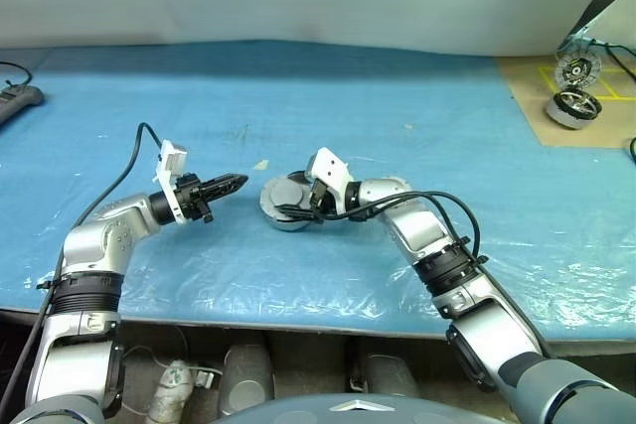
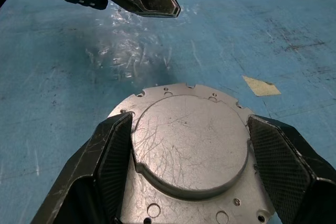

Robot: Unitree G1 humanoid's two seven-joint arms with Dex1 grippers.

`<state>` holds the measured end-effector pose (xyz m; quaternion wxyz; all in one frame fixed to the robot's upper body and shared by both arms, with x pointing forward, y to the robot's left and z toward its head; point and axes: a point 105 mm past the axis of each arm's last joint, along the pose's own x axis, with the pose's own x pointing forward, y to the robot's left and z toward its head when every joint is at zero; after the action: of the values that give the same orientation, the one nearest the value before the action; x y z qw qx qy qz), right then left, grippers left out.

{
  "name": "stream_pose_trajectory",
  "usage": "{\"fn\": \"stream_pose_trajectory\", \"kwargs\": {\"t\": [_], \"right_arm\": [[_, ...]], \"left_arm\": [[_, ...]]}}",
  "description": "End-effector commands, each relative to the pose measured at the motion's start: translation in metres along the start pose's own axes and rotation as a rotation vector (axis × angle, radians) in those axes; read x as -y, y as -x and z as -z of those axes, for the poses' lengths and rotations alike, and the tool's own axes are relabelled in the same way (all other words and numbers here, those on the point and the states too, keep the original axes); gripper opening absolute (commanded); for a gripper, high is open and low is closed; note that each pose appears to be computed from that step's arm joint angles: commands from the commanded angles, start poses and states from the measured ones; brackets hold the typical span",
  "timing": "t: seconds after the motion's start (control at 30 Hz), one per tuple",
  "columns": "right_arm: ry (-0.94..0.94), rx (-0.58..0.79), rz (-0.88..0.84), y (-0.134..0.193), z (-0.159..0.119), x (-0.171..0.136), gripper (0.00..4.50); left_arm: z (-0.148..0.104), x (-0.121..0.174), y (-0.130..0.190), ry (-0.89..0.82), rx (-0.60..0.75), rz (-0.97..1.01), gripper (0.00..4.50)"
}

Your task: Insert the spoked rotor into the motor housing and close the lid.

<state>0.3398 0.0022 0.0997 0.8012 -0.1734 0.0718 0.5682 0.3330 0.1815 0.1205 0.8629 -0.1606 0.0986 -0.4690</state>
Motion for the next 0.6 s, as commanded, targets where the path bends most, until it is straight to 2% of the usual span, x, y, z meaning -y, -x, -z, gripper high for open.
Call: {"fn": "stream_pose_trajectory", "kwargs": {"t": [0.03, 0.33, 0.43, 0.5, 0.6], "right_arm": [[-0.026, -0.074, -0.038, -0.0019, 0.0222, -0.0098, 3.66], [-0.051, -0.062, -0.025, -0.0006, 0.0209, -0.0076, 3.66], [-0.059, -0.072, -0.026, -0.0010, 0.0231, -0.0077, 3.13], [-0.071, -0.083, -0.032, -0.0013, 0.0252, -0.0089, 2.57], [-0.075, -0.097, -0.045, -0.0011, 0.0289, -0.0110, 2.57]], "left_arm": [[-0.0110, 0.0001, -0.0013, -0.037, 0.029, 0.001, 0.00], [-0.0095, -0.0013, -0.0005, -0.033, 0.030, -0.007, 0.00], [-0.0100, -0.0013, -0.0010, -0.034, 0.033, -0.006, 0.00], [-0.0101, -0.0015, -0.0010, -0.035, 0.034, -0.007, 0.00], [-0.0103, -0.0027, -0.0013, -0.035, 0.035, -0.013, 0.00]]}}
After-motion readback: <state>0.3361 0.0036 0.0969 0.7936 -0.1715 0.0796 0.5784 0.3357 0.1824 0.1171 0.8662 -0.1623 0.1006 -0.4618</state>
